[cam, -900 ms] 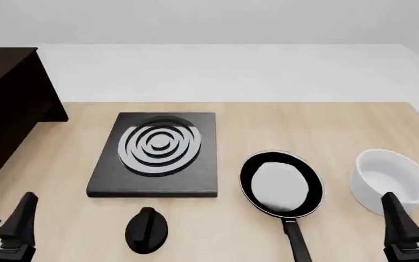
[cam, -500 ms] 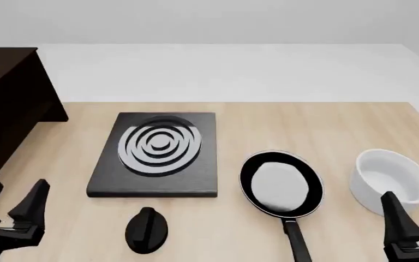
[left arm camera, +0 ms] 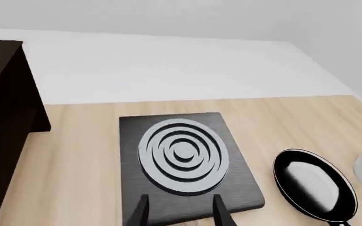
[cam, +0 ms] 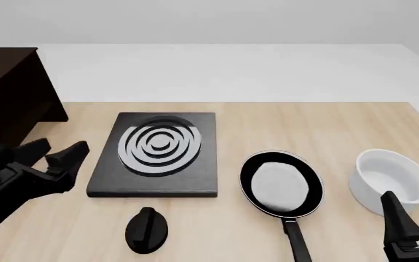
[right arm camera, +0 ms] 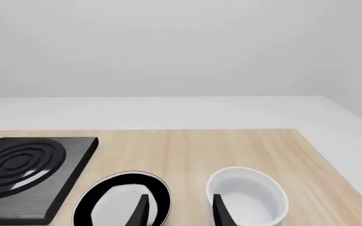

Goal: Put the frying pan under the cabinet shelf.

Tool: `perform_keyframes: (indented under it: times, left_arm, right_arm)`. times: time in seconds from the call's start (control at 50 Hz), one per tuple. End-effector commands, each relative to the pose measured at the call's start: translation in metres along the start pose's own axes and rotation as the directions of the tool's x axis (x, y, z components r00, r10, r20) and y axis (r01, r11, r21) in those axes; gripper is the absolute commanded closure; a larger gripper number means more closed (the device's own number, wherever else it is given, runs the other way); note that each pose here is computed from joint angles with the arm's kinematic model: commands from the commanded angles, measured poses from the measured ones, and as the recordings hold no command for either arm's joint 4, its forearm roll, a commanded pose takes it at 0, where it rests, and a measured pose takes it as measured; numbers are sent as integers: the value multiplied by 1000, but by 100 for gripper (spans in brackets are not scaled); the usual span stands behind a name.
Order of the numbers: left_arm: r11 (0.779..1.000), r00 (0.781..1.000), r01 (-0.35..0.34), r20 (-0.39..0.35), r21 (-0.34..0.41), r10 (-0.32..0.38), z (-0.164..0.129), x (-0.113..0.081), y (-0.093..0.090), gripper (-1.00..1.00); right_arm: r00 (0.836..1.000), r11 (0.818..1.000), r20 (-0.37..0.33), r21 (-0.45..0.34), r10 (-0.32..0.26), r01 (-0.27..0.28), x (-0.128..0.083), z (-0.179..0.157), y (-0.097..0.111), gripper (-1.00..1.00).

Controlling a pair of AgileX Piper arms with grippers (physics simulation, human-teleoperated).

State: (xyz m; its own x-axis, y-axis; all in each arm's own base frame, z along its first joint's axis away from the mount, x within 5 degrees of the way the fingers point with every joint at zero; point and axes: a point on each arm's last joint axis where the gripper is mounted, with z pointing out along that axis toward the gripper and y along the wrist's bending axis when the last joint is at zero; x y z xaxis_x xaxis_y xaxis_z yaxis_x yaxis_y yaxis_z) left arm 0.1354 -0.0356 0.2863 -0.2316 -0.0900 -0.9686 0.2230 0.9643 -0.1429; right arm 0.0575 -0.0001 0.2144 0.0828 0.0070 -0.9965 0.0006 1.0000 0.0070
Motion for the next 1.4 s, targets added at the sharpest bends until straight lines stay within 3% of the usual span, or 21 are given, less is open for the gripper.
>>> perform_keyframes:
  times: [0.02,0.28,0.38,0.46,0.54,0.72,0.96,1.3,1.4]
  left_arm:
    - [993,994,38,-110,108,-27,22,-21,-25,-100]
    - [975,979,116,-189,188,-80,38,-28,-51,-100]
    - [970,977,116,-201,212,-73,45,-32,-59,-100]
    - [966,982,51,-189,254,-2,49,-38,-68,-100]
    - [959,979,51,-204,280,8,55,-38,-78,-100]
    - [945,964,108,-265,307,-24,71,-26,-95,-100]
    - [926,919,245,-373,289,-126,94,-1,-117,-100]
    - [914,890,255,-446,316,-95,116,13,-150,-100]
    - [911,873,291,-471,293,-127,124,20,-155,-100]
  right_arm:
    - [1000,1000,0,0,-1,1,0,0,0,-100]
    - [1000,1000,1,0,-2,2,0,0,0,-100]
    - [1000,1000,0,0,0,0,0,0,0,-100]
    - [1000,1000,0,1,1,-1,0,0,0,-100]
    - [1000,1000,0,0,-1,1,0,0,0,-100]
    - [1000,1000,0,1,-1,1,0,0,0,-100]
    - [1000,1000,0,1,-1,1,0,0,0,-100]
    - [1000,1000,0,1,-1,1,0,1,0,-100]
    - [1000,1000,0,1,-1,1,0,1,0,-100]
